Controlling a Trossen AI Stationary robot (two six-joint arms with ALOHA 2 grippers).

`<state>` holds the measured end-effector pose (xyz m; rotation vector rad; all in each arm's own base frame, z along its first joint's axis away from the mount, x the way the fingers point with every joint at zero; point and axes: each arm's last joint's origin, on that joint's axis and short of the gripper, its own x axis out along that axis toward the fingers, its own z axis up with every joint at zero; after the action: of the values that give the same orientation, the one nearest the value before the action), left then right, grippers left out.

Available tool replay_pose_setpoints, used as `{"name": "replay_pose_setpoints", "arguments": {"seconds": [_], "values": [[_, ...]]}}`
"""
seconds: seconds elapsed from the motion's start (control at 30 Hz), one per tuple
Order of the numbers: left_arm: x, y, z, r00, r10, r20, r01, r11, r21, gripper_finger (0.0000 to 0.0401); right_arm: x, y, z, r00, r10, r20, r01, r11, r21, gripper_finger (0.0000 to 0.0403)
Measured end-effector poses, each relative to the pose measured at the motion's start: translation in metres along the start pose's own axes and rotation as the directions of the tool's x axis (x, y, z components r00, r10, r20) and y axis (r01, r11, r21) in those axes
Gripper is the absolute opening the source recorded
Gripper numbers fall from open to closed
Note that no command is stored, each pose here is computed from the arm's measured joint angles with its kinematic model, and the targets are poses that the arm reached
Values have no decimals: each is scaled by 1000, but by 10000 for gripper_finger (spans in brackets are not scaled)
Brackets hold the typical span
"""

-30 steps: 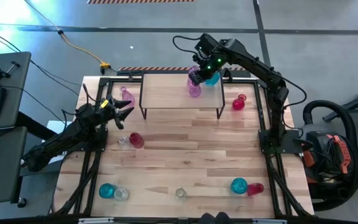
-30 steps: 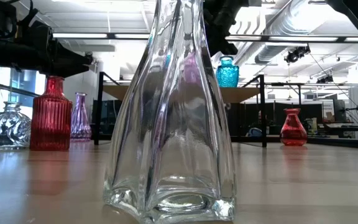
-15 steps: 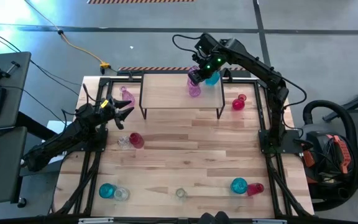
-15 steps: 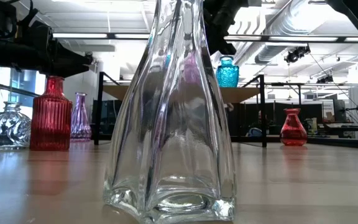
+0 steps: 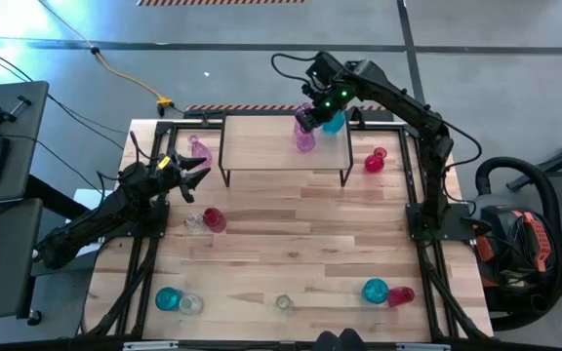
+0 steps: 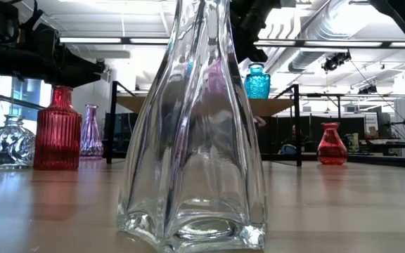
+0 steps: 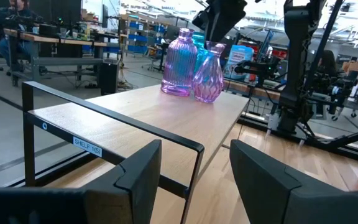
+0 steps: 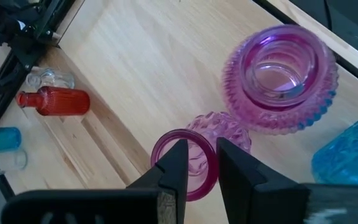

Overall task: Sort vases onto shelf
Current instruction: Put the bottom violet vase on the shelf aligned with the other violet vase

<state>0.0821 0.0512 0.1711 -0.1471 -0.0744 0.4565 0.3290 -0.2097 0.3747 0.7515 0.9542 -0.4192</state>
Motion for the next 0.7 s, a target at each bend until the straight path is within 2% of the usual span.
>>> {"name": "replay_pose_setpoints", "arguments": {"seconds": [0.7], "values": [[0,0,0,1000,0,0,0,1000,0,184,-1,-3,1,1000,10,-1,-10,1000,5,62]]}}
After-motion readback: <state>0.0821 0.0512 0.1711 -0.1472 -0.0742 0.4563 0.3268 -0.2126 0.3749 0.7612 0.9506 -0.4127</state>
